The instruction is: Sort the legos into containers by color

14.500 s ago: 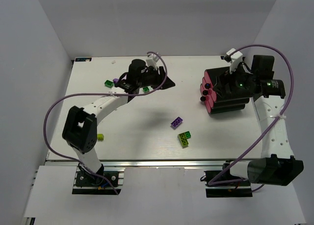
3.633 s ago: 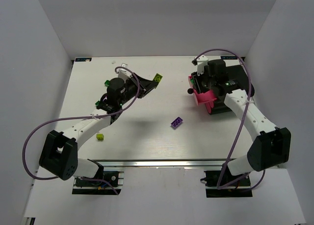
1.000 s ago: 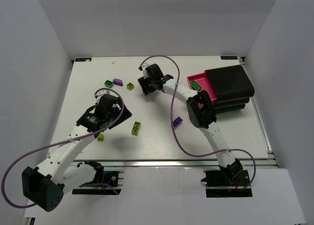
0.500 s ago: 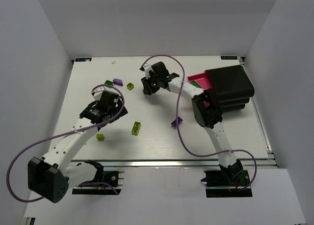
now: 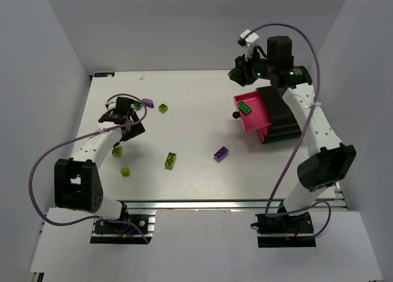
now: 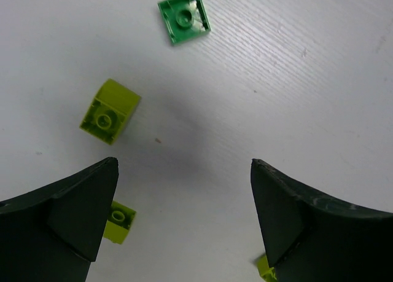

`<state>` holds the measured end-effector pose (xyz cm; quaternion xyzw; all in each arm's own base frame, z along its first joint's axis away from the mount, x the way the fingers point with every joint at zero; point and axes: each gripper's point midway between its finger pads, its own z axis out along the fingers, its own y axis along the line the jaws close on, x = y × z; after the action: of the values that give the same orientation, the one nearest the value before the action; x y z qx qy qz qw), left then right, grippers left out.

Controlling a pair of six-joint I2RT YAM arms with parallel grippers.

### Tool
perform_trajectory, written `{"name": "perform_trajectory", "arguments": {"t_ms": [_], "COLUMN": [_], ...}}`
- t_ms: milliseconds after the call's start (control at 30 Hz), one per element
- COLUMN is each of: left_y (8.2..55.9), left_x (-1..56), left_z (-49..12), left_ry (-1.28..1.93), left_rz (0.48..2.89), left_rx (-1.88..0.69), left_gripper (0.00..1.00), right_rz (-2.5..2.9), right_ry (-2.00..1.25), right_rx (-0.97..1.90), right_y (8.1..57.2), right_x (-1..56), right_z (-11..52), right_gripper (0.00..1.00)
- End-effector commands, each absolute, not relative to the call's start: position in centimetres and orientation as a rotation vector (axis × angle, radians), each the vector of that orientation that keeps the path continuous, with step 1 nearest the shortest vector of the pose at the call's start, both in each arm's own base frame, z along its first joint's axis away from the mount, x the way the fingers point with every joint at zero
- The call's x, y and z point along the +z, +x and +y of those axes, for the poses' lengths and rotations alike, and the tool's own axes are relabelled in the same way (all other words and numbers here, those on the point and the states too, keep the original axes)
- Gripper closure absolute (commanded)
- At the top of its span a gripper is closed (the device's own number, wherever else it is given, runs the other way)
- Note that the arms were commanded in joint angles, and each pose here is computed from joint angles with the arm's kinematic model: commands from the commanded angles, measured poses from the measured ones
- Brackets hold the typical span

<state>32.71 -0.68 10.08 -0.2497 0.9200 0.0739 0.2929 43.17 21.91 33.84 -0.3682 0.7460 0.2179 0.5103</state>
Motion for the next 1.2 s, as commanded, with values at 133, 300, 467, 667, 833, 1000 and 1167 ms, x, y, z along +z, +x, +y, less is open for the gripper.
{"name": "perform_trajectory", "arguments": {"t_ms": [133, 300, 467, 667, 833, 1000, 1167], "left_y": [36.9, 37.8, 38.6, 39.7, 40.7, 40.9, 41.2], "left_x": [12.7, 11.5, 10.9, 10.0, 8.2, 6.7, 4.5], "left_z": [2.4, 3.5, 4.3, 4.8, 4.1, 4.0, 3.8], "left_ry": [-0.643, -0.666, -0.674, -0.702, -0.706, -0.77, -0.808], "left_rz": [2.368, 2.388, 2.403, 2.426, 2.474, 2.514, 2.549], "left_rx": [0.179, 0.138, 0.125, 0.076, 0.029, 0.031, 0.026], "left_gripper": [0.02, 0.02, 0.02, 0.02, 0.02, 0.04, 0.16], "right_rz": [2.104, 2.157, 2.18, 2.178, 2.138, 2.07, 2.016], "right_ry": [-1.005, -1.047, -1.073, -1.136, -1.112, -1.045, -0.981], "right_rx": [0.314, 0.192, 0.122, 0.088, 0.099, 0.146, 0.195], "right_y": [39.9, 39.6, 40.1, 39.8, 39.9, 39.9, 39.9], "right_x": [24.7, 22.4, 21.3, 21.0, 22.2, 24.8, 26.4], "right_z": [15.1, 12.4, 11.2, 10.6, 10.9, 11.6, 12.0], "right_gripper": [1.0, 1.0, 0.89, 0.39, 0.32, 0.31, 0.32]}}
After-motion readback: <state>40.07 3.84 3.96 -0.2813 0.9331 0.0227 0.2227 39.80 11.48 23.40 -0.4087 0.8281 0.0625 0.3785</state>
